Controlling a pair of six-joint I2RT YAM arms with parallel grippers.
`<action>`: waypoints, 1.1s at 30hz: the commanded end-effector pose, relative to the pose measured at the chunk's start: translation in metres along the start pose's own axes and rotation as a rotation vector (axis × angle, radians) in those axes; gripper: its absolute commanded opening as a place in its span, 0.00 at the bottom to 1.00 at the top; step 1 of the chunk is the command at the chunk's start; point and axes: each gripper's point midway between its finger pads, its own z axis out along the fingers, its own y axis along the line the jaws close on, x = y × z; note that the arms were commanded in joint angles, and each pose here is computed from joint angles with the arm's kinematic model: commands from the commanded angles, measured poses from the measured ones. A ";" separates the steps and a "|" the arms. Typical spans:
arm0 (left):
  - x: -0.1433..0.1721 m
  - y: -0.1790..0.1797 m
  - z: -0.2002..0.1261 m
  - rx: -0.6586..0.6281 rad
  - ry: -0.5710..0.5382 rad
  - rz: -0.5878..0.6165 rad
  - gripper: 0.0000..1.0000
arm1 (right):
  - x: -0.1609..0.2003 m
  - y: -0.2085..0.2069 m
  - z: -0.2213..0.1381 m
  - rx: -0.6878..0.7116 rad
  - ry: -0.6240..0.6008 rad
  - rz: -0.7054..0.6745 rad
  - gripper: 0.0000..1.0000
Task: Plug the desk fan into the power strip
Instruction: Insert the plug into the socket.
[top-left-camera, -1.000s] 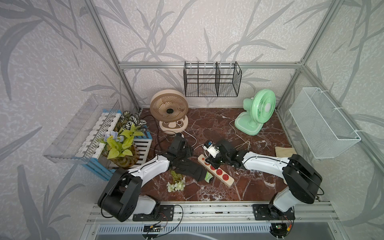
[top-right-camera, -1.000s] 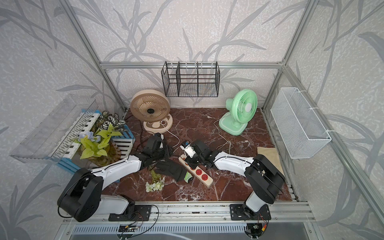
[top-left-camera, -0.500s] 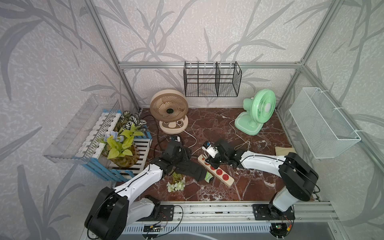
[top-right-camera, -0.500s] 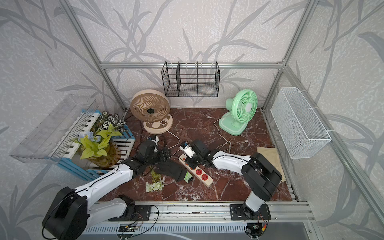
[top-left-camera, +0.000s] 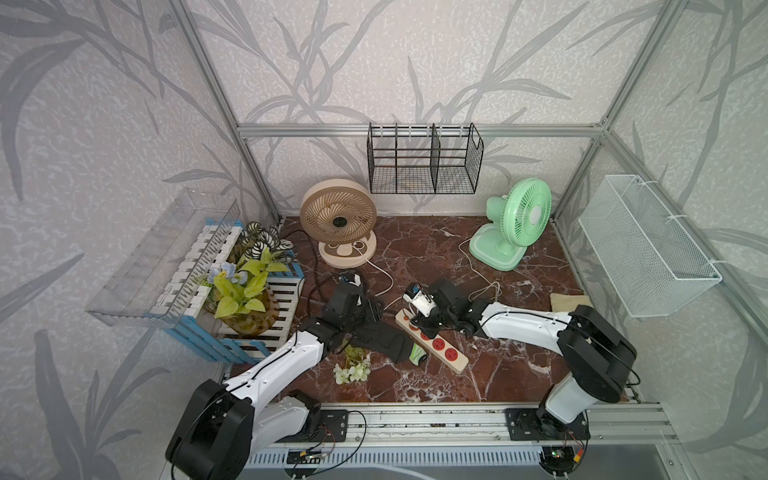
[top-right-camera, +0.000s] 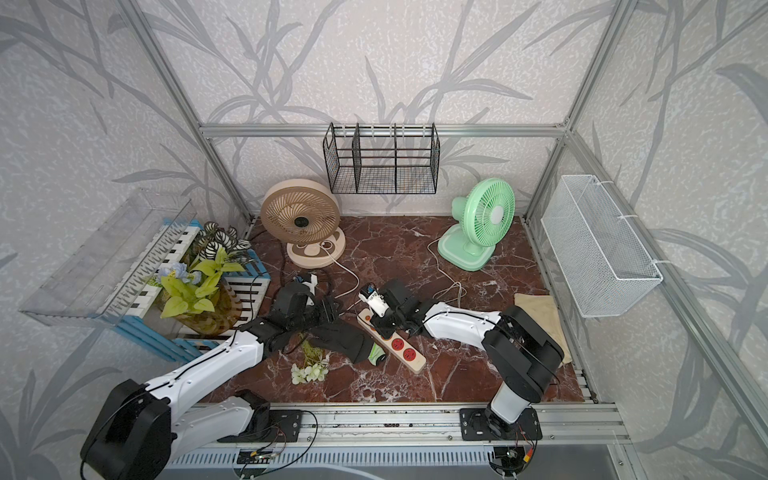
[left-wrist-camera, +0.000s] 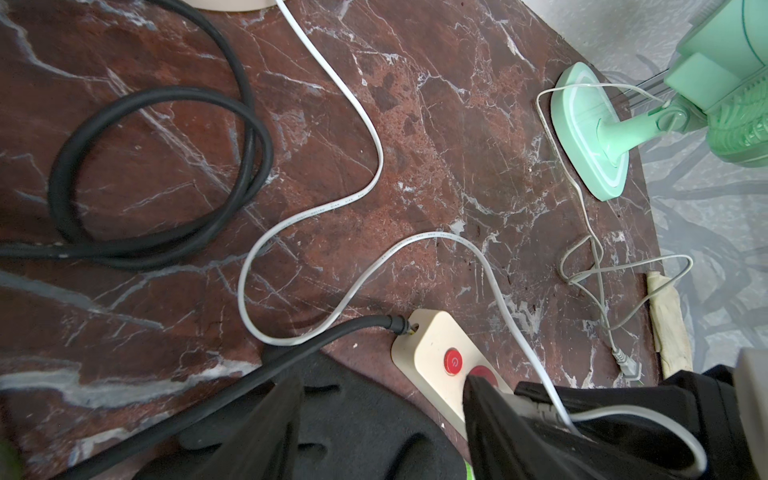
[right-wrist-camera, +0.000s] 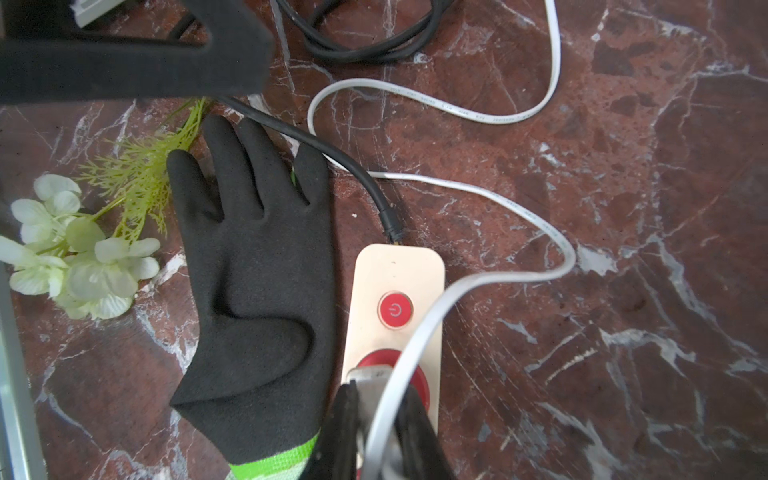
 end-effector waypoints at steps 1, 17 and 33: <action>0.006 0.003 -0.006 0.002 0.009 -0.012 0.66 | 0.040 -0.001 0.008 0.052 0.152 -0.018 0.00; 0.008 0.007 -0.011 0.005 -0.011 -0.027 0.68 | 0.085 0.005 -0.010 0.052 0.370 -0.081 0.00; 0.016 0.009 -0.010 0.002 0.021 -0.022 0.68 | 0.100 0.033 0.001 0.028 0.456 -0.025 0.00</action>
